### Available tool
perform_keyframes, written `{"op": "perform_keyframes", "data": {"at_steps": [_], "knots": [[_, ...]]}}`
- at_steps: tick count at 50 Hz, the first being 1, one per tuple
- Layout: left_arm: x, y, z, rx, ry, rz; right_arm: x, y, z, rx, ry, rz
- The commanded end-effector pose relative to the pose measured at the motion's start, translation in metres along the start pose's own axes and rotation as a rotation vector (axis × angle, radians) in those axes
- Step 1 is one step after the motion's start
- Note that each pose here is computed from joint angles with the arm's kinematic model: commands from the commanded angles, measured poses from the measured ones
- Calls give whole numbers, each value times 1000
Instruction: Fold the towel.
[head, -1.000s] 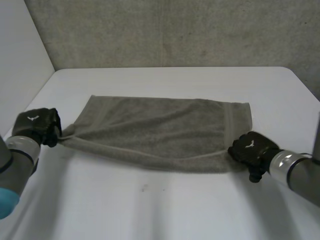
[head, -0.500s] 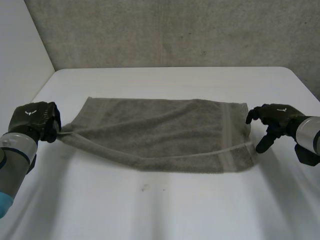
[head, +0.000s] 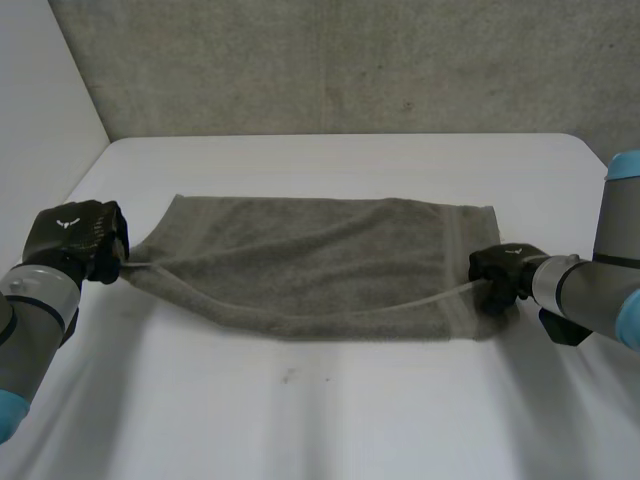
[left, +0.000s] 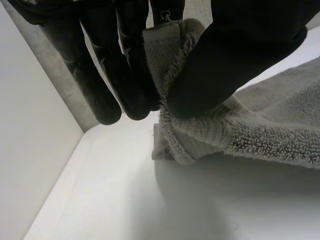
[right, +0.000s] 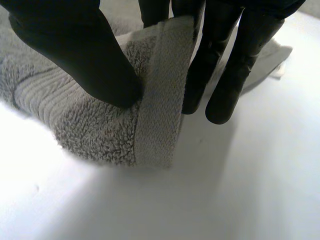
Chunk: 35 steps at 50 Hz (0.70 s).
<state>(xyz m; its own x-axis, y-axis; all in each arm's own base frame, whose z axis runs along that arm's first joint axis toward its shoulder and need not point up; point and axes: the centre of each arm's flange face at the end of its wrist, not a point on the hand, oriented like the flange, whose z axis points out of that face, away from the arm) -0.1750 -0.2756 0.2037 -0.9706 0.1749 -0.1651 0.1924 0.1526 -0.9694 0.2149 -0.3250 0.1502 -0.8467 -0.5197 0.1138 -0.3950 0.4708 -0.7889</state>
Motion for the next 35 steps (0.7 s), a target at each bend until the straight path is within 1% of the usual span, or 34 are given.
{"op": "perform_keyframes", "data": {"at_steps": [1,2,4,5,6,7,8,9,10,11,12,13,14,15,18,22,24,25,27,28,29,30,31,32,33,34,35], "knots": [[-2,-7,-5,19,-7,2,1,-34,-46,121,17,-32],[-3,-11,-8,27,-8,5,1,-34,-46,122,17,-32],[-4,-12,-12,25,-9,8,-7,-36,-66,150,-14,-115],[-5,-12,-18,11,-13,18,-7,-36,-66,150,-14,-116],[-5,-12,-18,10,-13,18,-10,-36,-78,158,-26,-185],[-6,-11,-26,-11,-12,42,-10,-36,-78,158,-26,-186],[-6,-10,-34,-45,-8,79,-11,-34,-90,158,-19,-250],[-6,-9,-34,-45,-8,80,-8,-30,-102,144,0,-305],[-7,-6,-43,-88,-3,116,-8,-29,-102,144,1,-306],[-7,-6,-43,-89,-3,116,-2,-24,-113,113,21,-346],[-8,-2,-53,-137,7,151,1,-15,-122,64,26,-386],[-8,0,-64,-181,15,184,1,-15,-122,63,26,-387],[-8,0,-64,-182,15,184,3,-8,-130,13,19,-429],[-8,2,-75,-221,29,213,2,-2,-137,-29,-2,-470],[-7,3,-94,-282,52,235,5,3,-147,-80,-21,-512],[-8,0,-103,-294,53,235,8,-3,-147,-48,6,-523],[-9,-3,-102,-275,44,234,16,-14,-142,22,66,-514],[-11,-6,-98,-242,32,231,16,-14,-142,23,67,-514],[-12,-8,-92,-211,20,231,23,-25,-134,107,118,-470],[-13,-11,-86,-173,8,233,23,-25,-134,107,118,-470],[-12,-12,-76,-138,2,234,28,-27,-125,138,135,-445],[-12,-12,-76,-137,2,234,32,-27,-113,156,142,-423],[-11,-10,-67,-122,5,238,32,-27,-113,156,142,-423],[-7,-8,-56,-101,11,241,33,-27,-100,175,140,-415],[-7,-8,-56,-101,11,241,29,-29,-87,203,137,-418],[-7,-8,-56,-101,11,241,29,-29,-86,204,136,-418],[-5,-9,-44,-74,11,241,23,-33,-75,237,130,-424]]}}
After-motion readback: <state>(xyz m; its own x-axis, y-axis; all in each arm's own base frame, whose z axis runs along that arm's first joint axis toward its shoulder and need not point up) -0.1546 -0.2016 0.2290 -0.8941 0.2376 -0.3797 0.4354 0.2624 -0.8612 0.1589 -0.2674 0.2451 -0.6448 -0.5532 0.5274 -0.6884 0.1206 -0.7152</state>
